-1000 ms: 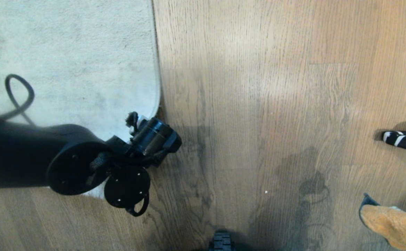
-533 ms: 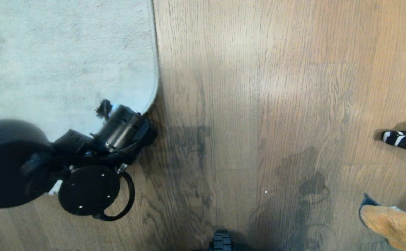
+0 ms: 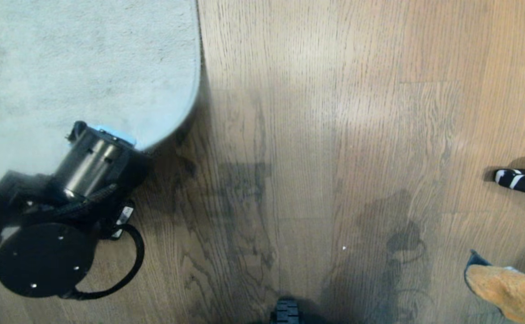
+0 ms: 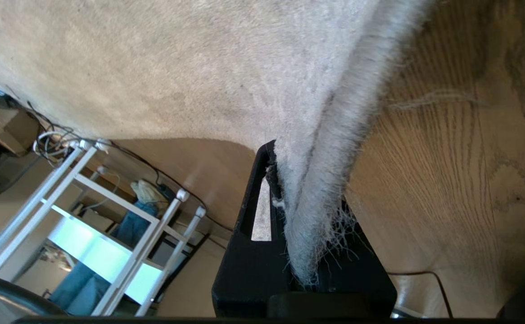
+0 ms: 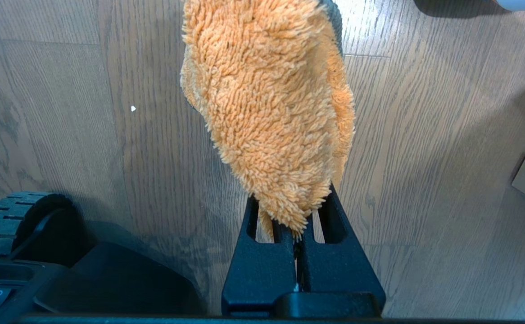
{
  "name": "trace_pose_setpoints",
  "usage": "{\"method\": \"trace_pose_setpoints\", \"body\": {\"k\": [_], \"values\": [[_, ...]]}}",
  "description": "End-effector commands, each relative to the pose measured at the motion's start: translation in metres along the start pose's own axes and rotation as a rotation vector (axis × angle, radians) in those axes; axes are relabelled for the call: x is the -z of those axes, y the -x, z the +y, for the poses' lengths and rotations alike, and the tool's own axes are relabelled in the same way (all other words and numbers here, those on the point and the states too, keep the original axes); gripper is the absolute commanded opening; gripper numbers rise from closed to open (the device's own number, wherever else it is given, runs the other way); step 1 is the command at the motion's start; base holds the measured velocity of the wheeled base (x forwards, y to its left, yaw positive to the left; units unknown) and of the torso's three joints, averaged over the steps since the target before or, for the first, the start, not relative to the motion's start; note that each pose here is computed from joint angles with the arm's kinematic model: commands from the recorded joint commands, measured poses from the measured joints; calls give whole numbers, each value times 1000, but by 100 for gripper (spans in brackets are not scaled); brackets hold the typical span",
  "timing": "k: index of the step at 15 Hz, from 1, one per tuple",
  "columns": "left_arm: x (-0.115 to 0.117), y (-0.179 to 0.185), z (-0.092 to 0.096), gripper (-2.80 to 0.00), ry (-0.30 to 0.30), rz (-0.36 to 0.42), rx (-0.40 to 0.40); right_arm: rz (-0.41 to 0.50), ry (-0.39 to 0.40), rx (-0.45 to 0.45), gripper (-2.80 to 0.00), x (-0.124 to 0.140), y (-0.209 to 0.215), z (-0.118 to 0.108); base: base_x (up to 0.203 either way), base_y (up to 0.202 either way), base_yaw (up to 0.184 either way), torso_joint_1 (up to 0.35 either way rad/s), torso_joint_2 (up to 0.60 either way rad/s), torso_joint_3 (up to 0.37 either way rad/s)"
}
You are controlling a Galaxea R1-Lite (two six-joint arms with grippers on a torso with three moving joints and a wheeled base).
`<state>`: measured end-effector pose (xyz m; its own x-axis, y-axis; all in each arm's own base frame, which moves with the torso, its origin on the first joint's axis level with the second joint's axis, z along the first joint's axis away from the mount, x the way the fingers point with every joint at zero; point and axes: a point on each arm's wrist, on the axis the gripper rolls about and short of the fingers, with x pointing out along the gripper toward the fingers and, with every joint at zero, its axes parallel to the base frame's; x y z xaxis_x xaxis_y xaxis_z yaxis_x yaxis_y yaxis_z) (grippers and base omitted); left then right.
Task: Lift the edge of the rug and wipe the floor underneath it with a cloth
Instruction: Lift up the carpet
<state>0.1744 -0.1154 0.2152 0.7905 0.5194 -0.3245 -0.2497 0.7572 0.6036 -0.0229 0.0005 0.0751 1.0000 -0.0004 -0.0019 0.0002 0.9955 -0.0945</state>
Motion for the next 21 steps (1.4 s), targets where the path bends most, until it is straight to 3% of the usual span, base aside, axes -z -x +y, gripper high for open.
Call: {"method": "trace_pose_setpoints", "body": {"k": [1,8,21], "values": [[5,5,16,-280,40,-12,-11,1,0,-1,-280,0,0,0,0,0,0,0,0,0],[19,14,40,-280,96,-28,-18,1,0,-1,-280,0,0,0,0,0,0,0,0,0],[33,15,55,-280,134,-21,-33,1,0,-1,-280,0,0,0,0,0,0,0,0,0]]}}
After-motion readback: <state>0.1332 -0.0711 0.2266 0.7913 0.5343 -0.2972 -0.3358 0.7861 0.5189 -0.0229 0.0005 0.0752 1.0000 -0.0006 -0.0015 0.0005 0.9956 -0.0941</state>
